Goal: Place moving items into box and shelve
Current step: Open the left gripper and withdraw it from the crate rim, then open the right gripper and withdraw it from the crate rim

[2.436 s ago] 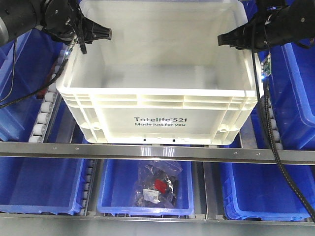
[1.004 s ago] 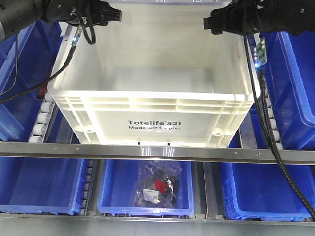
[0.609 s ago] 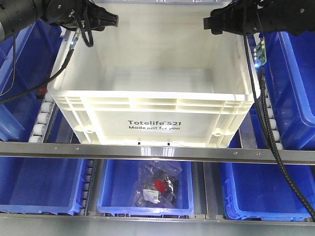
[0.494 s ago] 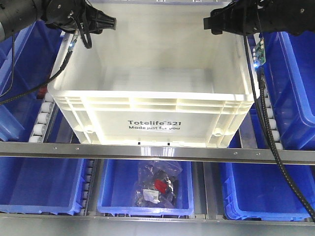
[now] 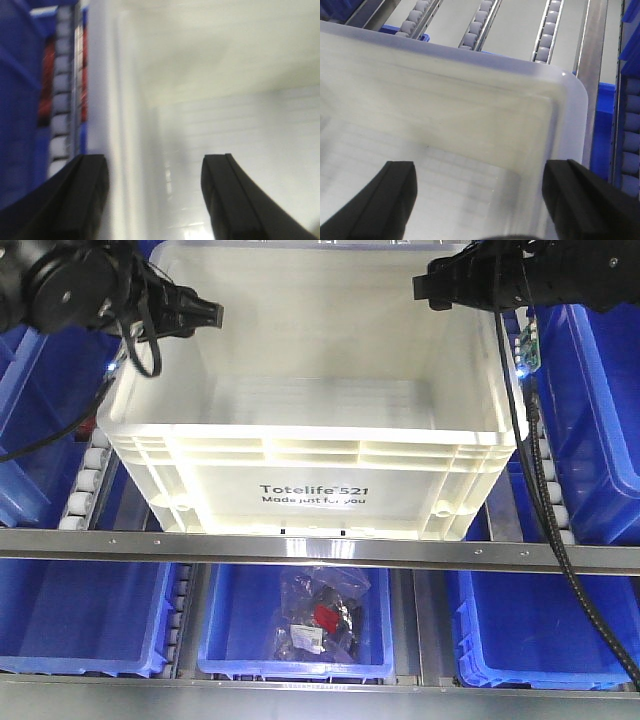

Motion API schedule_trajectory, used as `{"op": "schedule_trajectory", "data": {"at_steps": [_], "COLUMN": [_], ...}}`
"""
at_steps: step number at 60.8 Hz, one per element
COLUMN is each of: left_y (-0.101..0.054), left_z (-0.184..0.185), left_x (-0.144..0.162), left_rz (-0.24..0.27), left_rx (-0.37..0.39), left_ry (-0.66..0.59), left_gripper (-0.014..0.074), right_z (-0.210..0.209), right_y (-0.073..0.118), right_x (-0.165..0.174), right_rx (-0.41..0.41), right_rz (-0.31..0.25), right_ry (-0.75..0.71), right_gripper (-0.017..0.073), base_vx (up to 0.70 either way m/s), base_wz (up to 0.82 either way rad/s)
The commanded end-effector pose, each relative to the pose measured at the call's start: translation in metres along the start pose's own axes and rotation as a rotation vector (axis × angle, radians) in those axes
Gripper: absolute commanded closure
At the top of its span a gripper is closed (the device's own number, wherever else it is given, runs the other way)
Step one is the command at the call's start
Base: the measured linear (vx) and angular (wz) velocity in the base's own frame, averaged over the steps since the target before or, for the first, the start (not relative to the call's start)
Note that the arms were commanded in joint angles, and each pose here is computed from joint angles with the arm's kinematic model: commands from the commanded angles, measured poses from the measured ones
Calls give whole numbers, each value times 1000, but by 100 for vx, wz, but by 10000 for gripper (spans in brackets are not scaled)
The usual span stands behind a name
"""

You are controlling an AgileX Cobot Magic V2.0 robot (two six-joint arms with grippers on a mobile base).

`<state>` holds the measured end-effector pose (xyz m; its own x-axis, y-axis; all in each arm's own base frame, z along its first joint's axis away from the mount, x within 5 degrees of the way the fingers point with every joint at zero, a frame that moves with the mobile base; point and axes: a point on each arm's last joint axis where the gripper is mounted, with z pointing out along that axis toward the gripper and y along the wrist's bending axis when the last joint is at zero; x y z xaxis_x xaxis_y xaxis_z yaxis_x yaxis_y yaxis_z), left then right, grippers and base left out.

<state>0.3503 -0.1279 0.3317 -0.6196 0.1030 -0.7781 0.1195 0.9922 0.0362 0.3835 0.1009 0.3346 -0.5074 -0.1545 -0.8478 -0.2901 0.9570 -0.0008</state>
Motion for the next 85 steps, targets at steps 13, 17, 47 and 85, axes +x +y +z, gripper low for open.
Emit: {"op": "schedule_trajectory", "data": {"at_steps": [13,17,47,85], "left_y": [18,25,66,82], "left_z": [-70,-85,-164,-160], "left_x": [11,21,180,292], "left_rz": [-34,-38,-88,-126], "left_rx": [133,142,206,27], "left_ry": [-293,-329,-695,-839], "left_gripper": [185,230,602,602], "right_z": [-23,-23,-23,-23], "right_y": [-1,-1,-1,-1], "right_x": [-27,-27,-27,-27], "right_rx": [11,11,11,11], "right_rz": [-6,-6,-6,-6], "right_ry": [-152,-152,-152,-152], "right_gripper": [-4,-4,-4,-4], "base_vx": [0,0,0,0], "base_wz": [0,0,0,0]}}
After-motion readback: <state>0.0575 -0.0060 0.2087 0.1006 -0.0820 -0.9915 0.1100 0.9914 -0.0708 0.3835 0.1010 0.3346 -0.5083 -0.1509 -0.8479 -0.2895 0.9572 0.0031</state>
